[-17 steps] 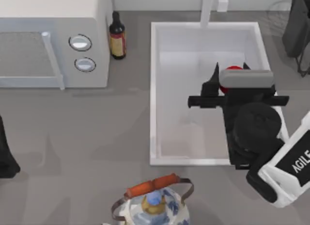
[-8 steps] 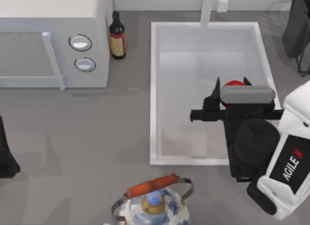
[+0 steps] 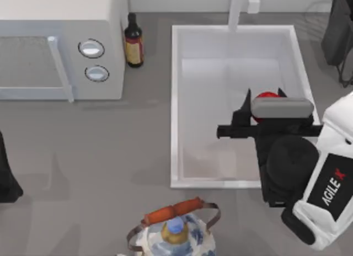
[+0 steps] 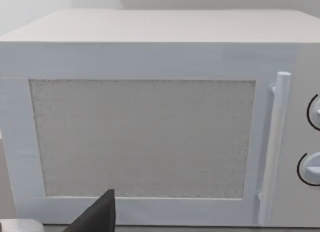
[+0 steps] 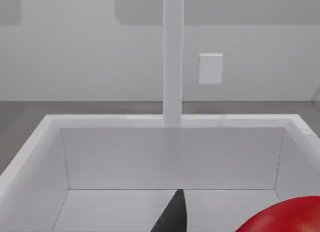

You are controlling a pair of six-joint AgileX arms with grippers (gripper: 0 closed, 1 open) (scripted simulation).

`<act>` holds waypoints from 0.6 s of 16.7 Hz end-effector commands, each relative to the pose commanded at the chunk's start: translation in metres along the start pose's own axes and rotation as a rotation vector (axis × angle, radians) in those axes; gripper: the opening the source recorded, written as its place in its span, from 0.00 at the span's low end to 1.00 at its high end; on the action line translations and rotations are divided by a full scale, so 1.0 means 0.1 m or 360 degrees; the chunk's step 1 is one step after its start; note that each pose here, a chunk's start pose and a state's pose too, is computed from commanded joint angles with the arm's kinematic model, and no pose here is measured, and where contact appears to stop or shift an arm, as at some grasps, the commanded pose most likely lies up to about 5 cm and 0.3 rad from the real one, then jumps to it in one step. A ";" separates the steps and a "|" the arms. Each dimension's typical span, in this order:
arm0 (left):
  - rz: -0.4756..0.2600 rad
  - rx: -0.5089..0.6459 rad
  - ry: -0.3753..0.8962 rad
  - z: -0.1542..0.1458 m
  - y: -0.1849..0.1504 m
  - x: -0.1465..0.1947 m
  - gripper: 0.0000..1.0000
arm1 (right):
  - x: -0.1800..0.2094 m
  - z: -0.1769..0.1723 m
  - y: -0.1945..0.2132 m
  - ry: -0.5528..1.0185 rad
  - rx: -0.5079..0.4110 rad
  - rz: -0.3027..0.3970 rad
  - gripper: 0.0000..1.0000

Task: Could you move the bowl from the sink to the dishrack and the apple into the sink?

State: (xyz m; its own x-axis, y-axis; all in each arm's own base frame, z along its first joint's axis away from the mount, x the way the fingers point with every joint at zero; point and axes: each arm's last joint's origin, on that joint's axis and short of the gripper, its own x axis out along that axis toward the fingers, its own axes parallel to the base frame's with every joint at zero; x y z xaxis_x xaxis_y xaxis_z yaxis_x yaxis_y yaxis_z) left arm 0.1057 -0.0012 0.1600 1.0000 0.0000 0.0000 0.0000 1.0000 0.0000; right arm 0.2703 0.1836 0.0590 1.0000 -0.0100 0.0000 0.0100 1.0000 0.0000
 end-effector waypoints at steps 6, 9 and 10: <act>0.0000 0.0000 0.0000 0.00 0.00 0.00 1.00 | 0.00 0.00 0.00 0.0000 0.0000 0.0000 1.00; 0.0000 0.0000 0.0000 0.00 0.00 0.00 1.00 | 0.00 0.00 0.00 0.0000 0.0000 0.0000 1.00; 0.0000 0.0000 0.0000 0.00 0.00 0.00 1.00 | 0.00 0.00 0.00 0.0000 0.0000 0.0000 1.00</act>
State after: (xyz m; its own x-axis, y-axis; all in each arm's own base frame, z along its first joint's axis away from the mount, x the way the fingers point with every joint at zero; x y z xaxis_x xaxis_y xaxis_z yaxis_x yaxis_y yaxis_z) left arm 0.1057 -0.0012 0.1600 1.0000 0.0000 0.0000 0.0000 1.0000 0.0000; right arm 0.2703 0.1836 0.0590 1.0000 -0.0100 0.0000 0.0100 1.0000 0.0000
